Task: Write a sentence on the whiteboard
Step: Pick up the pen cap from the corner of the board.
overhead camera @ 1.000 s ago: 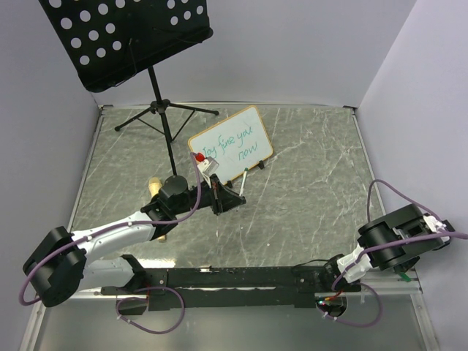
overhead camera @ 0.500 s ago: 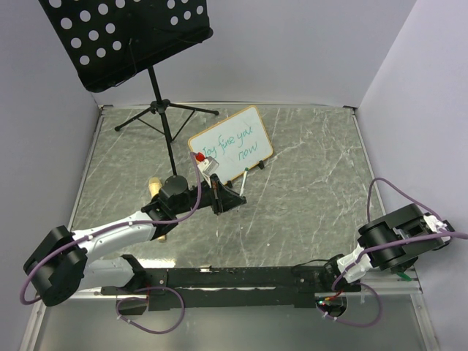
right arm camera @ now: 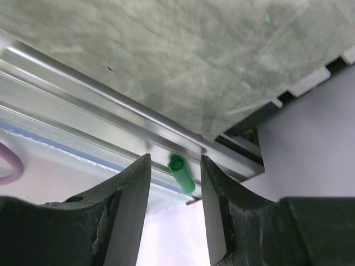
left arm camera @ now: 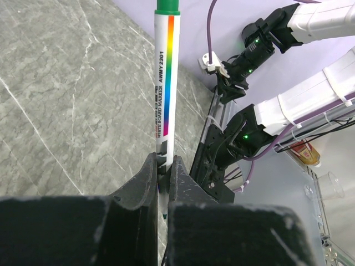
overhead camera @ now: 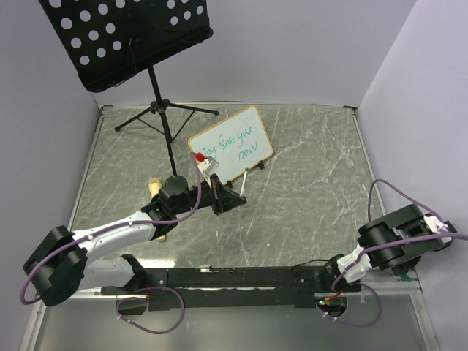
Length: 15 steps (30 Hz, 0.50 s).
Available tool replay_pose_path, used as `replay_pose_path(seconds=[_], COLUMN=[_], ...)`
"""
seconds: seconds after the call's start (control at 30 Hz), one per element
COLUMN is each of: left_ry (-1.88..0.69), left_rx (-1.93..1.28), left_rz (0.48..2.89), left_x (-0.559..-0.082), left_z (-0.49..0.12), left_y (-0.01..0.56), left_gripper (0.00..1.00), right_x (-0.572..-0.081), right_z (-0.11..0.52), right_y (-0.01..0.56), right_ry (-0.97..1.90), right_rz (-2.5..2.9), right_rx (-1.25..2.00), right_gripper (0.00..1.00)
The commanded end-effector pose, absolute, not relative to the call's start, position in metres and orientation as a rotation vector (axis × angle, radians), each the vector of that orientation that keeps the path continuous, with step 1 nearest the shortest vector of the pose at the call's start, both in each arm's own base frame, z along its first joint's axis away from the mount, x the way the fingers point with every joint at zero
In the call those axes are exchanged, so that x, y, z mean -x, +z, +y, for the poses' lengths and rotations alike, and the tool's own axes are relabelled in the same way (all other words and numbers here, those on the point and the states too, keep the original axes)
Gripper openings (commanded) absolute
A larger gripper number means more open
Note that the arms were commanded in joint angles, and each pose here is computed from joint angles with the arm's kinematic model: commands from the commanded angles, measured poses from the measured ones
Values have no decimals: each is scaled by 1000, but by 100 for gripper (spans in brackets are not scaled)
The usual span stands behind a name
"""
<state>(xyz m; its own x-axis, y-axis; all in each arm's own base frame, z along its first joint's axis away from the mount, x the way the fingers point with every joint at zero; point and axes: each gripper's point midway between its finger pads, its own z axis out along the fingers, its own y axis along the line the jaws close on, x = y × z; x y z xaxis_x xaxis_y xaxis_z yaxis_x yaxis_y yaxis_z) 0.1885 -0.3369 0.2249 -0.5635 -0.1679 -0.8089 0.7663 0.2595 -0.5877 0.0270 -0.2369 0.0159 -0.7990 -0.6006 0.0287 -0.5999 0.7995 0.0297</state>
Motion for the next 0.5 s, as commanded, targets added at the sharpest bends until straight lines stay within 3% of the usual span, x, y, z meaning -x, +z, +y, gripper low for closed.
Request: replay_pose_path(seconds=[0.0,0.47], left_ry=[-1455,-1449], left_rx=[-577,-580], left_rz=[1618,1618], left_x=[-187,-188], left_z=[-339,-339], left_y=[247,248], left_gripper=[1,1], right_x=[-22,-15], right_z=[-260,-253], right_y=[25,10], right_ry=[93,30], right_rz=[-2882,-2866], right_rx=[-1021,-1010], right_gripper=[48,40])
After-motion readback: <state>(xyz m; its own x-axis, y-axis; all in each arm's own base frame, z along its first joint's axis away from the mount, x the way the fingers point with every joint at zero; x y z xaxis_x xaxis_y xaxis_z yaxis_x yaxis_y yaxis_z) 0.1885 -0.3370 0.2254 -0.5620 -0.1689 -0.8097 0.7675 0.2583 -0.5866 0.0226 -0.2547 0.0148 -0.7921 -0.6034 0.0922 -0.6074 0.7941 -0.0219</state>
